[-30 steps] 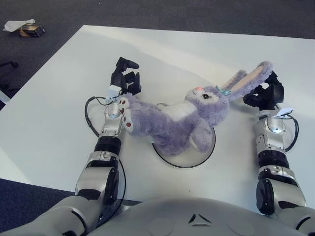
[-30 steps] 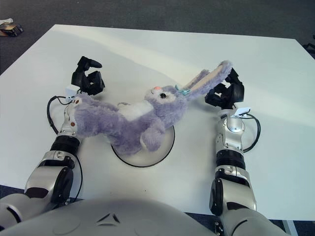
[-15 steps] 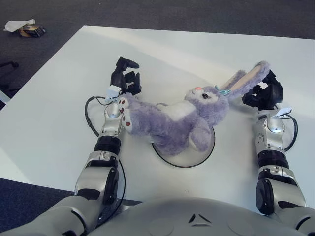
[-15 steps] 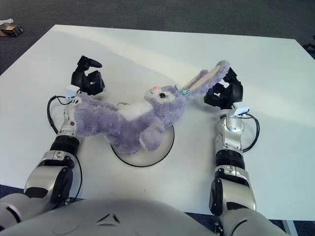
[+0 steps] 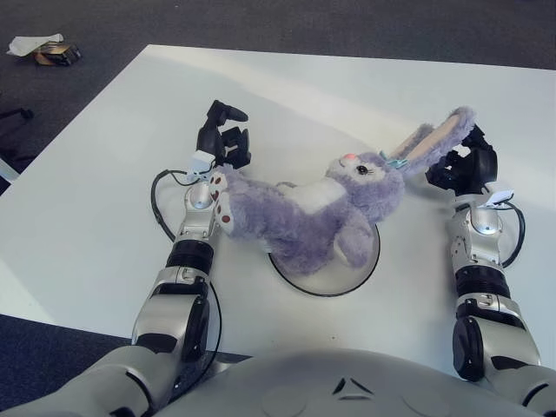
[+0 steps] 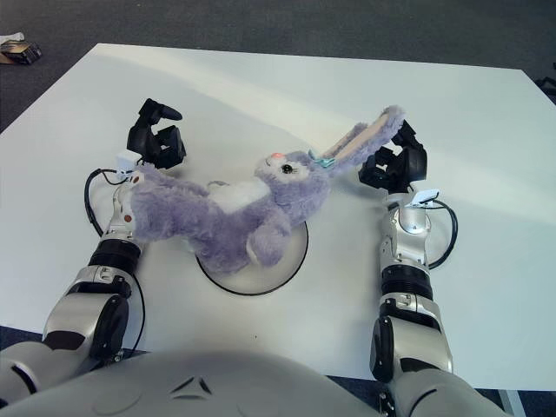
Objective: Put the doll into the plate.
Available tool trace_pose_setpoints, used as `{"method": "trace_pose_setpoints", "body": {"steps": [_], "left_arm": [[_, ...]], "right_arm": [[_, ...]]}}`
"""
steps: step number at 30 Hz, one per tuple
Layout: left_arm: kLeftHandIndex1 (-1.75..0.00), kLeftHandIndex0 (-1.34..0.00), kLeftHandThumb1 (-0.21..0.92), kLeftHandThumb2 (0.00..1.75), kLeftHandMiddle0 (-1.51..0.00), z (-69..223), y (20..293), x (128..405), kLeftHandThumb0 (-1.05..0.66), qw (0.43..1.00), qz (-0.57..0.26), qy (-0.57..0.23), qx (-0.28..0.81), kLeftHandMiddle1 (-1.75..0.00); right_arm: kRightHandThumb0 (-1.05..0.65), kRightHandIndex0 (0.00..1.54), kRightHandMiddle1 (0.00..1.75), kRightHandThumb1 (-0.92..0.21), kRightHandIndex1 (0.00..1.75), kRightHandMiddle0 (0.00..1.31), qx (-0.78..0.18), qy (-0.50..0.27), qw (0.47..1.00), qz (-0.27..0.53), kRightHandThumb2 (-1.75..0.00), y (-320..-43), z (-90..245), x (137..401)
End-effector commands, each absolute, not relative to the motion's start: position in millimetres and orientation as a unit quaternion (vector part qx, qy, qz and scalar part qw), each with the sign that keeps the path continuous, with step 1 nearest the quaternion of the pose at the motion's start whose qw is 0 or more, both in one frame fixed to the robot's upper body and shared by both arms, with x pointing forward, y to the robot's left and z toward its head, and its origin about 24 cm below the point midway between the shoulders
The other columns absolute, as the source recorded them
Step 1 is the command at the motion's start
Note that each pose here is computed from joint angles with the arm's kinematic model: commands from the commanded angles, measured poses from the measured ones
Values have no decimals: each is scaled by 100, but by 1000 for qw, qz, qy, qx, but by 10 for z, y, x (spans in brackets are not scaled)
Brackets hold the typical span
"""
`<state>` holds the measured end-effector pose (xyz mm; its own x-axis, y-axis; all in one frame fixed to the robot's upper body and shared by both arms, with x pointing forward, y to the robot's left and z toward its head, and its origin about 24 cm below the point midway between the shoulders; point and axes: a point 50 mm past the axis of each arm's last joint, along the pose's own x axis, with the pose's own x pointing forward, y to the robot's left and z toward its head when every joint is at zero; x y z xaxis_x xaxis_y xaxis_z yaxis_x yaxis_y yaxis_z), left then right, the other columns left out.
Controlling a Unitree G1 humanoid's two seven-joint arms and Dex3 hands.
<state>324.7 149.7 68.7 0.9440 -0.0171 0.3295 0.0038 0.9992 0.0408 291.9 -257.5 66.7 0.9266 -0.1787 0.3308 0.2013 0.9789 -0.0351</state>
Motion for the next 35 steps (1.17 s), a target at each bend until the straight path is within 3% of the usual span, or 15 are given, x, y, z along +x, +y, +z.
{"method": "trace_pose_setpoints", "body": {"steps": [1, 24, 35], "left_arm": [[-175, -40, 59, 97, -111, 370, 1513, 3103, -40, 994, -5, -108, 15, -175], [-175, -40, 59, 97, -110, 378, 1503, 3097, -40, 994, -13, -108, 12, -175], [-175, -40, 59, 97, -108, 363, 1502, 3111, -40, 995, -27, -92, 6, -175]], "right_arm": [[-45, 121, 175, -42, 175, 54, -22, -104, 990, -96, -119, -2512, 344, 2784], [-45, 124, 175, -42, 175, 54, -27, -79, 992, -91, -119, -2521, 325, 2796], [-44, 117, 175, -45, 175, 51, -84, -16, 995, -54, -114, -2523, 324, 2833]]}}
